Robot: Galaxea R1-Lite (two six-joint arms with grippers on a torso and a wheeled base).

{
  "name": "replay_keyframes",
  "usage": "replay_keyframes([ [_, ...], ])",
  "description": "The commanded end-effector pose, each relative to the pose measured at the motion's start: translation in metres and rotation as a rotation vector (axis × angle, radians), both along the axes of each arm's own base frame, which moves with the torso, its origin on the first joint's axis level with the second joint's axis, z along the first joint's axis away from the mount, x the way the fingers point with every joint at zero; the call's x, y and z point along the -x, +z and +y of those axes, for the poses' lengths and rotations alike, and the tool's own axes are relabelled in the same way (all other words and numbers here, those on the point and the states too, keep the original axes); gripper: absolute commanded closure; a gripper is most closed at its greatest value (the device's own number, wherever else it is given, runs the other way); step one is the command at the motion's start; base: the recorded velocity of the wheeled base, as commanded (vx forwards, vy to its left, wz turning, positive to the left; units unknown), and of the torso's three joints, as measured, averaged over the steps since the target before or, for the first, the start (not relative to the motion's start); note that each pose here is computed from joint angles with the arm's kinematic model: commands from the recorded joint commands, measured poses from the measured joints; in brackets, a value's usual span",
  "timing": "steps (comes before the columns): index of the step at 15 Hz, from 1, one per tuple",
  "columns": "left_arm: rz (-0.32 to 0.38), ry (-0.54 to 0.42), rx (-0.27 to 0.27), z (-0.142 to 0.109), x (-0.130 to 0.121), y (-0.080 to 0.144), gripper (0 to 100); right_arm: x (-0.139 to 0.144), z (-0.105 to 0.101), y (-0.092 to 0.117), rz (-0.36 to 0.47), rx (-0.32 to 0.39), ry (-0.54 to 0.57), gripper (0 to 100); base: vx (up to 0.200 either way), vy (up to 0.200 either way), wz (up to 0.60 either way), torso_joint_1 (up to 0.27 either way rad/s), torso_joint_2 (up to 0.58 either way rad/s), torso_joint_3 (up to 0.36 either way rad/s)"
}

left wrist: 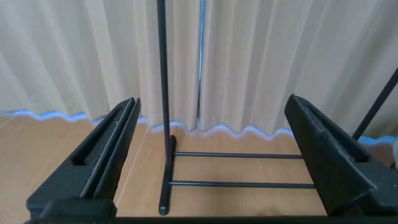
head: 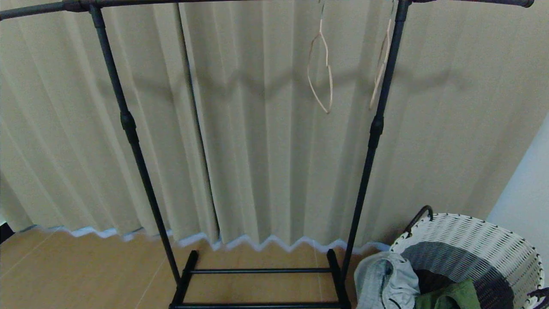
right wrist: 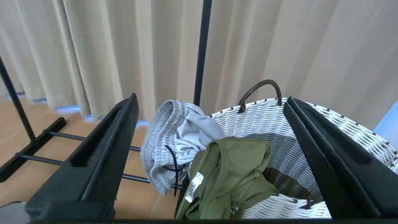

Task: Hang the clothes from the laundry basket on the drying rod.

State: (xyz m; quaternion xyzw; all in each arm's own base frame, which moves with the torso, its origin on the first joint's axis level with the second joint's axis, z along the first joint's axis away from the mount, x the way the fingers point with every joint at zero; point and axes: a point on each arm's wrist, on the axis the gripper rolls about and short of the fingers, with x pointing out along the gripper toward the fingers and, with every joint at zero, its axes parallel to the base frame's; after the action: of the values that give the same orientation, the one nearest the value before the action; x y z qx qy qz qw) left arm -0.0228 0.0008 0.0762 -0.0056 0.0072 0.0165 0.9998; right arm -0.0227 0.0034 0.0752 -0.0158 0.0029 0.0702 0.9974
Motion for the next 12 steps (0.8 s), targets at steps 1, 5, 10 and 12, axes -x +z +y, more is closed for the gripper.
replay_keyframes([
  [1,0.002,-0.001,0.001,0.0000,-0.0001,0.0000,0,0.0000,0.0000,0.0001,0.000,0.000,-0.002,0,0.000,0.000,0.00,0.000,0.00,0.000],
  [5,0.002,-0.001,0.001,0.0000,-0.0001,0.0000,0,0.0000,0.0000,0.0001,-0.001,0.001,-0.001,0,0.000,0.000,0.00,0.000,0.00,0.000],
  [10,0.002,-0.001,0.001,0.0000,-0.0001,0.0000,0,0.0000,0.0000,0.0002,-0.002,0.003,-0.001,0,0.200,0.000,0.00,0.003,0.00,0.003],
  [12,0.002,-0.001,0.001,0.0000,-0.0001,0.0000,0,0.0000,0.0000,0.0002,-0.002,0.000,-0.002,0,0.100,0.000,0.00,-0.001,0.00,0.001],
])
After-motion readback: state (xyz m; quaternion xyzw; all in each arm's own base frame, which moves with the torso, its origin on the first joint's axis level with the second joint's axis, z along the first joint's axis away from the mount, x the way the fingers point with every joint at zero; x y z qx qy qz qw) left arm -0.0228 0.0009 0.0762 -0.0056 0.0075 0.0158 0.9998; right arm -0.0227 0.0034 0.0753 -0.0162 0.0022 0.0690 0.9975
